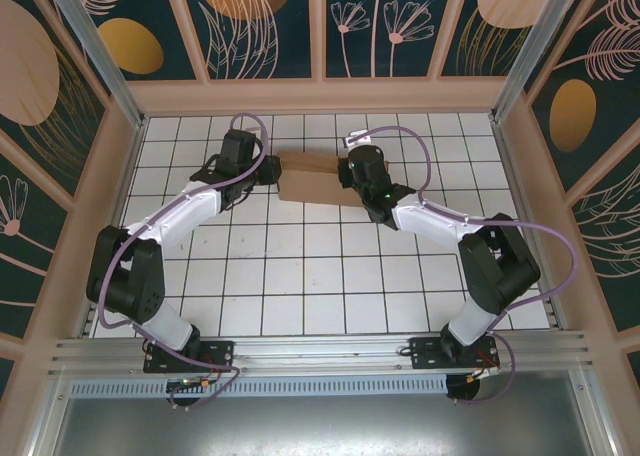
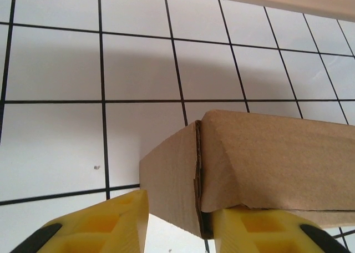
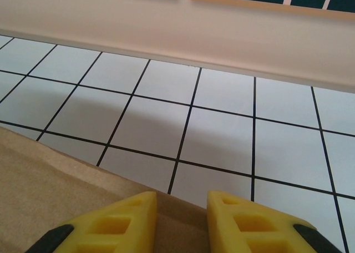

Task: Fold the paper box

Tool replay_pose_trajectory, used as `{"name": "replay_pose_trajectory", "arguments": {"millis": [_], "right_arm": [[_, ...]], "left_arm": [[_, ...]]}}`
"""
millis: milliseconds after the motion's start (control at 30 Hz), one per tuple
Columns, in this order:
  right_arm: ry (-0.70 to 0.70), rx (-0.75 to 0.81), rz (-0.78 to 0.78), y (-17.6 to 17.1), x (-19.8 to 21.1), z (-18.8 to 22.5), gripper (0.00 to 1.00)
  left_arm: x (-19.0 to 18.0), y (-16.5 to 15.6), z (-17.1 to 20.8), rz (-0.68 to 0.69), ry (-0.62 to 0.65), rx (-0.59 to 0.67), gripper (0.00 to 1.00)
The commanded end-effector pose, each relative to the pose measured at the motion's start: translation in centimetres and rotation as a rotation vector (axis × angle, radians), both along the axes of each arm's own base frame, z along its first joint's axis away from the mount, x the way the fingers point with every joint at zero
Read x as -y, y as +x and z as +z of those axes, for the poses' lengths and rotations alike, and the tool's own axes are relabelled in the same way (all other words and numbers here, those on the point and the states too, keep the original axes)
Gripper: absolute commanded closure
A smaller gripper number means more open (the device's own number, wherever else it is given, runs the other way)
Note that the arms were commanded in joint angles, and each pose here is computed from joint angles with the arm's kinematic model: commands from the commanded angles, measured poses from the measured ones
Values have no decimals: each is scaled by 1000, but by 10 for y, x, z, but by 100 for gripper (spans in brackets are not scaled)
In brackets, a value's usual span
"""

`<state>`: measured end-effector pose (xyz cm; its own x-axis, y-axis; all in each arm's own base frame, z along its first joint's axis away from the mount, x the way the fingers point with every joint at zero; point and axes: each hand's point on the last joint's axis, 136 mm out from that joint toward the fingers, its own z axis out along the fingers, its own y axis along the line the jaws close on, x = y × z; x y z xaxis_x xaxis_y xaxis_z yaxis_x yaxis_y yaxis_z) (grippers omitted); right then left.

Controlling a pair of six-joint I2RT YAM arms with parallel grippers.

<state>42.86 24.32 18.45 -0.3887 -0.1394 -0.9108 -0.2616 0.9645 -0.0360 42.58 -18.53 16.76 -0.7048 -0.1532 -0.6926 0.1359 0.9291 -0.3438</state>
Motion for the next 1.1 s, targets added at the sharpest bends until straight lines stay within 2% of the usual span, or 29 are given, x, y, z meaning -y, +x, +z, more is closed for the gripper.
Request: {"name": "replay_pose_trajectory", "arguments": {"millis": [0, 100, 200, 267, 333, 367, 433, 567, 700, 900, 1067], "right_arm": [[-185, -196, -27, -20, 22, -77, 70], [-184, -199, -31, -20, 22, -77, 69], [-182, -201, -30, -20, 22, -77, 69], [-182, -208, -28, -20, 21, -79, 68], [-180, -215, -27, -20, 20, -80, 68], [-177, -216, -24, -20, 19, -79, 68], [-172, -218, -21, -20, 19, -78, 68], [-165, -216, -15, -20, 17, -74, 68], [-164, -221, -13, -21, 17, -72, 68], [-156, -241, -6, -24, 15, -76, 68], [-157, -242, 5, -26, 14, -75, 69]], "left_arm": [[-11, -31, -14, 10, 27, -106, 64], [-14, -37, -2, 11, 18, -82, 68], [-25, -40, 25, 48, 27, -8, 87], [-28, -41, 52, 61, -3, 78, 95], [-30, -40, 73, 77, -35, 138, 96], [-27, -38, 79, 73, -51, 150, 93], [-19, -28, 80, 57, -66, 140, 80], [0, -4, 59, 23, -72, 70, 69], [6, 11, 31, 23, -49, 25, 66], [5, 7, -21, 43, -44, -55, 70], [-1, -7, -49, 77, -68, -92, 79]]}}
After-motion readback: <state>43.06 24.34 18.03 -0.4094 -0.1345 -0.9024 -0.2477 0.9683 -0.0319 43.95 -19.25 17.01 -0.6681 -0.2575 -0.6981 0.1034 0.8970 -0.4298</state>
